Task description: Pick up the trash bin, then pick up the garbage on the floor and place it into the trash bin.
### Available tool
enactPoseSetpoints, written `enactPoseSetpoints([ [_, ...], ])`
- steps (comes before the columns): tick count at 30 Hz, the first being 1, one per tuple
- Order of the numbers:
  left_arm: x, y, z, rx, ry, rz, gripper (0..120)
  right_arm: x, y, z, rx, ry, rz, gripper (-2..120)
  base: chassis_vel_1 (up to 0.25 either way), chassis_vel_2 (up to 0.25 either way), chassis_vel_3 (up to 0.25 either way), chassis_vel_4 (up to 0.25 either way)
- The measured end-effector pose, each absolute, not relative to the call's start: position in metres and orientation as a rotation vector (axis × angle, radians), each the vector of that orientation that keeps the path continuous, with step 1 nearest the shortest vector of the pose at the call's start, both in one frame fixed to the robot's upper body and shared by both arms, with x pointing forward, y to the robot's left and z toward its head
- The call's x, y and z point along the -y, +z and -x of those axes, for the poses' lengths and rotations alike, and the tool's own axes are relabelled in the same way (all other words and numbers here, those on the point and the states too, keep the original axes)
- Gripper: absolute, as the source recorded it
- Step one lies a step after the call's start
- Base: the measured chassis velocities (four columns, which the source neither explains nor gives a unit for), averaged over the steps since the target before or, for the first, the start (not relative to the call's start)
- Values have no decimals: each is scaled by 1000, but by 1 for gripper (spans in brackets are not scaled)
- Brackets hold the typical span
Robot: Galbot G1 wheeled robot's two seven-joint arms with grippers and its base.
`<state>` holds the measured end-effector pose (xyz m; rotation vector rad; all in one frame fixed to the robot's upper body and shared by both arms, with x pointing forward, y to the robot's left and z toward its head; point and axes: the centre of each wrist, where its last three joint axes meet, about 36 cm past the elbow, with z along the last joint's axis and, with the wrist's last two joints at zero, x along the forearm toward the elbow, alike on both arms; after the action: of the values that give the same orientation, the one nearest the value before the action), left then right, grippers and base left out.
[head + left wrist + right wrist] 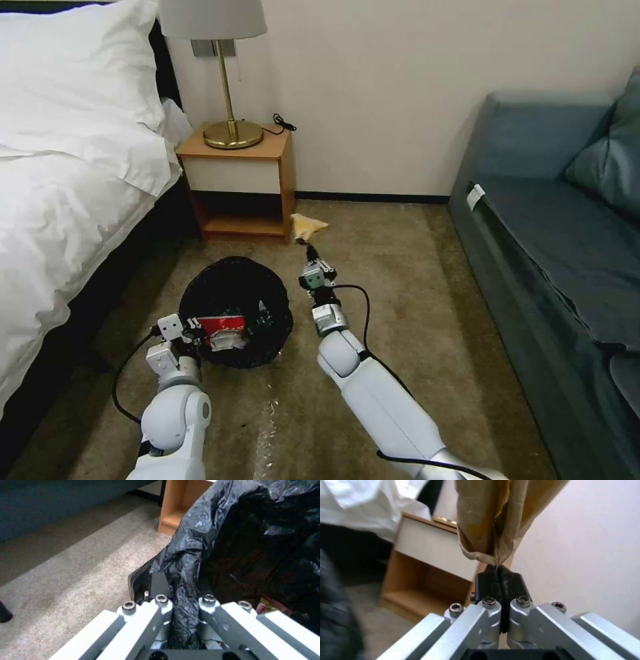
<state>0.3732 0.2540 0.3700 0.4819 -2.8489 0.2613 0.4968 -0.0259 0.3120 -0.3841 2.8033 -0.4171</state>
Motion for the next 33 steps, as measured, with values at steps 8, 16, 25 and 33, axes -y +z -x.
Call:
enactPoseSetpoints([
  [8,-250,373,-380,2812,274,-493,3,30,339,-473,-2807,-348,512,0,0,0,0,0],
  [16,-245,376,-387,2795,288,-490,3,23,341,-451,-2782,-346,683,0,0,0,0,0],
  [25,-246,376,-389,2790,306,-494,3,12,317,-420,-2755,-406,873,0,0,0,0,0],
  [33,-245,375,-388,2786,313,-493,3,14,300,-405,-2755,-449,934,0,0,0,0,0],
])
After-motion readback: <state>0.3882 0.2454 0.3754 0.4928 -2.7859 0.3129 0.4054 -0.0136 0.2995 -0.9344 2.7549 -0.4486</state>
